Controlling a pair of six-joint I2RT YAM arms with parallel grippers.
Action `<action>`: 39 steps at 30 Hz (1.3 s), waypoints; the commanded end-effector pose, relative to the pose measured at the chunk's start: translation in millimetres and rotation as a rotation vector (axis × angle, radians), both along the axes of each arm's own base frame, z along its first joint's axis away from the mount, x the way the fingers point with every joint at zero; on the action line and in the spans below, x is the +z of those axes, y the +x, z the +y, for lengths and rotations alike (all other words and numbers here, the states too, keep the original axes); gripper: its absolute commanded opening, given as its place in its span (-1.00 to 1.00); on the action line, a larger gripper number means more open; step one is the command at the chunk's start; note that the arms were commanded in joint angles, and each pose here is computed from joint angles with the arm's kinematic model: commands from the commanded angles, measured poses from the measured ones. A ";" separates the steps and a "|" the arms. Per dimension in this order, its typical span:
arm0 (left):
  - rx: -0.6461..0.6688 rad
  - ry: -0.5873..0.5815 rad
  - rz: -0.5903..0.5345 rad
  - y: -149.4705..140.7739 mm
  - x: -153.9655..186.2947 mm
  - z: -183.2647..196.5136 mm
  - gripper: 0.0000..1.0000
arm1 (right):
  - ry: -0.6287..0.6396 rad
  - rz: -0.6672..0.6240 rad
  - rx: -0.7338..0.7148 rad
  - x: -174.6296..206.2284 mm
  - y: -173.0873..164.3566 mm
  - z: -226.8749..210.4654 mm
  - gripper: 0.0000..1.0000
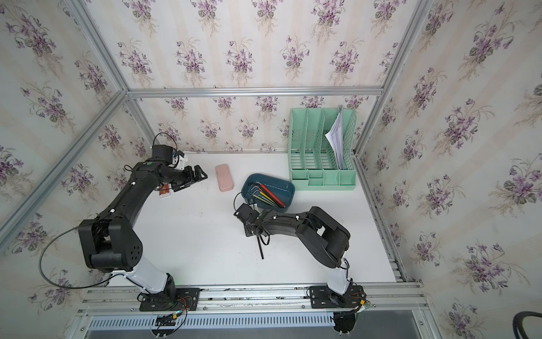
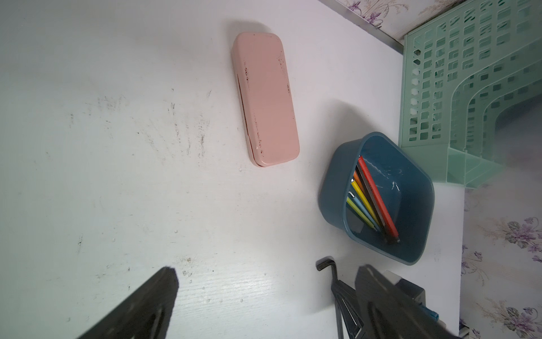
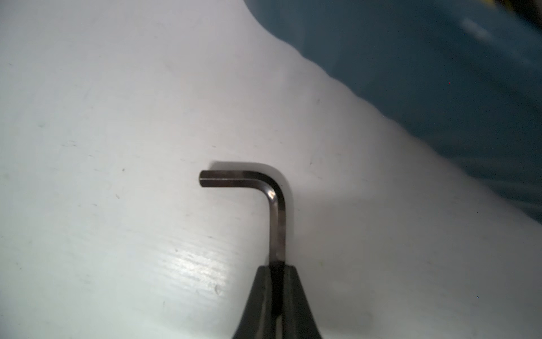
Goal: Put the hex key on the desktop into the storage box
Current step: Pick up the Allen key from the center of the board, then place the Allen key in the storage box.
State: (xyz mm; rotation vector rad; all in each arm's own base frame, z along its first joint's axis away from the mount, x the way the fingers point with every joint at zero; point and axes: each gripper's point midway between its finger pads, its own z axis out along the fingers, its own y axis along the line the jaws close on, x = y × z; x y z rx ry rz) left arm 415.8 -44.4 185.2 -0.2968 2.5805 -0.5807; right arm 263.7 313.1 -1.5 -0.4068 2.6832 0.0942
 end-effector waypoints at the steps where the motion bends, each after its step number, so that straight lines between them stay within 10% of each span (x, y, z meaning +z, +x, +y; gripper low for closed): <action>1: -0.002 -0.004 -0.015 2.2 3.9 -0.4 0.99 | -0.270 0.227 -0.006 -31.8 -51.3 -68.5 -0.96; 39: -0.006 -0.018 -0.016 -0.4 3.2 -3.1 0.98 | 0.031 -0.264 0.137 162.9 103.1 -52.4 -1.00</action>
